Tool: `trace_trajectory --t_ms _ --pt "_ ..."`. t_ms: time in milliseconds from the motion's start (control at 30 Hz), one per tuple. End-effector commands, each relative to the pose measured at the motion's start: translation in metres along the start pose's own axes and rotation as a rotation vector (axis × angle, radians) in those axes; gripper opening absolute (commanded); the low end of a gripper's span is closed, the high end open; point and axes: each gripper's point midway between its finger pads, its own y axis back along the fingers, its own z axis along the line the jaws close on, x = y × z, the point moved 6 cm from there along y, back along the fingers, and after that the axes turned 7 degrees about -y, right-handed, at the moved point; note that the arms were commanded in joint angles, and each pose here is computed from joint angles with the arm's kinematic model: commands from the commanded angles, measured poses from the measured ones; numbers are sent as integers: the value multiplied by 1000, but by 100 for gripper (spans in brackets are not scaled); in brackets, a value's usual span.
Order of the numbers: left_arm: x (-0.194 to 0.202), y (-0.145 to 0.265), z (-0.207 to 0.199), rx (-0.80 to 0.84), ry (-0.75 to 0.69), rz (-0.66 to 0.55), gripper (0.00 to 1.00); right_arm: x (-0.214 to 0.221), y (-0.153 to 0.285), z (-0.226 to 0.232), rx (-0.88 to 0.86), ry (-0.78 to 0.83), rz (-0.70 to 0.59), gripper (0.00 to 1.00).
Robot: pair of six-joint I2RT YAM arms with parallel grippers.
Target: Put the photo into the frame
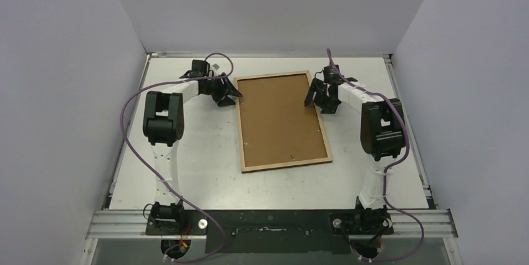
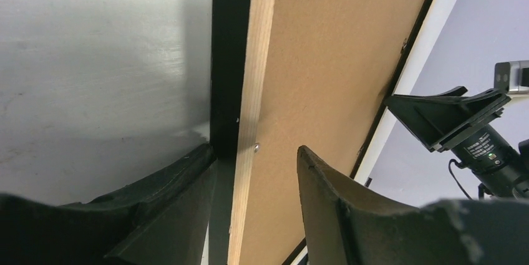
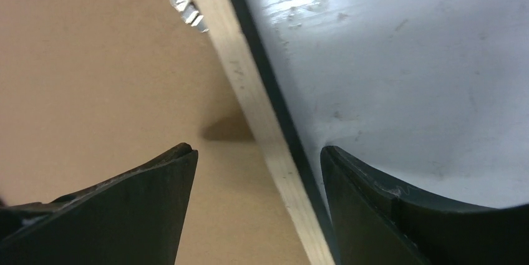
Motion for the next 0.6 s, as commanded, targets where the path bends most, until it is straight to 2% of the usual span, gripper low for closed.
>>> trace_trajectory --t_ms 0,333,567 --pt "17 -2 10 -41 38 32 48 5 4 6 -83 21 55 74" --pt "59 1 -9 -22 21 106 36 31 36 15 -171 39 99 71" --pt "97 11 -17 -71 -1 123 31 51 61 4 -133 30 81 70"
